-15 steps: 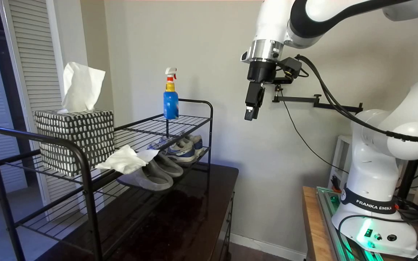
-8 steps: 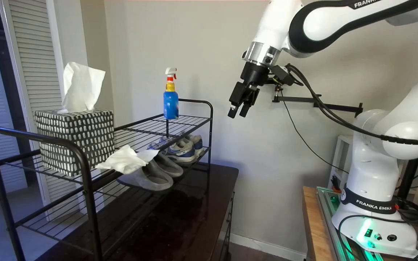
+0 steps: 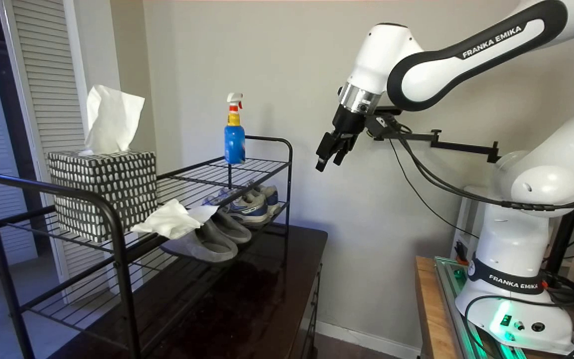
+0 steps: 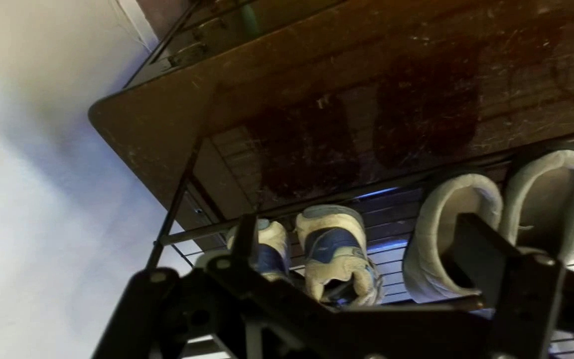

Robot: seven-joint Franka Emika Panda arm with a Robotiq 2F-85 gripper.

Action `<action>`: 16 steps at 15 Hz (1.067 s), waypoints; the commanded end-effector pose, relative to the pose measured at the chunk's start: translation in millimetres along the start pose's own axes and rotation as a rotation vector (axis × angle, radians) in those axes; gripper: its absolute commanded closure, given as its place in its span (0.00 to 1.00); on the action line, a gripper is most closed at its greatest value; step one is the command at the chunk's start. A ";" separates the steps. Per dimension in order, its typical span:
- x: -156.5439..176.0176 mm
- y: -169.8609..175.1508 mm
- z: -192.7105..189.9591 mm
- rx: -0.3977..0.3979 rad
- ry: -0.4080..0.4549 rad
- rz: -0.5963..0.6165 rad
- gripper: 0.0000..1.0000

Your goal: Move the blue sneakers

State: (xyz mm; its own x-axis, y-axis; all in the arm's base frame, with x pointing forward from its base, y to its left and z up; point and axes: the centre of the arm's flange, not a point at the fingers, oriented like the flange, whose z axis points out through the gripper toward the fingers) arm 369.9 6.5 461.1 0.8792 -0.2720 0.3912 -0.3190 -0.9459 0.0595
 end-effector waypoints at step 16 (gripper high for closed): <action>-12.1 27.1 74.5 0.073 0.187 0.037 0.00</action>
State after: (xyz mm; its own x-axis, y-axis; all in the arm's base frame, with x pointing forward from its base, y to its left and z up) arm 390.8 -16.6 438.4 0.7932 -0.3056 0.5267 -0.3382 -0.9404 -0.0364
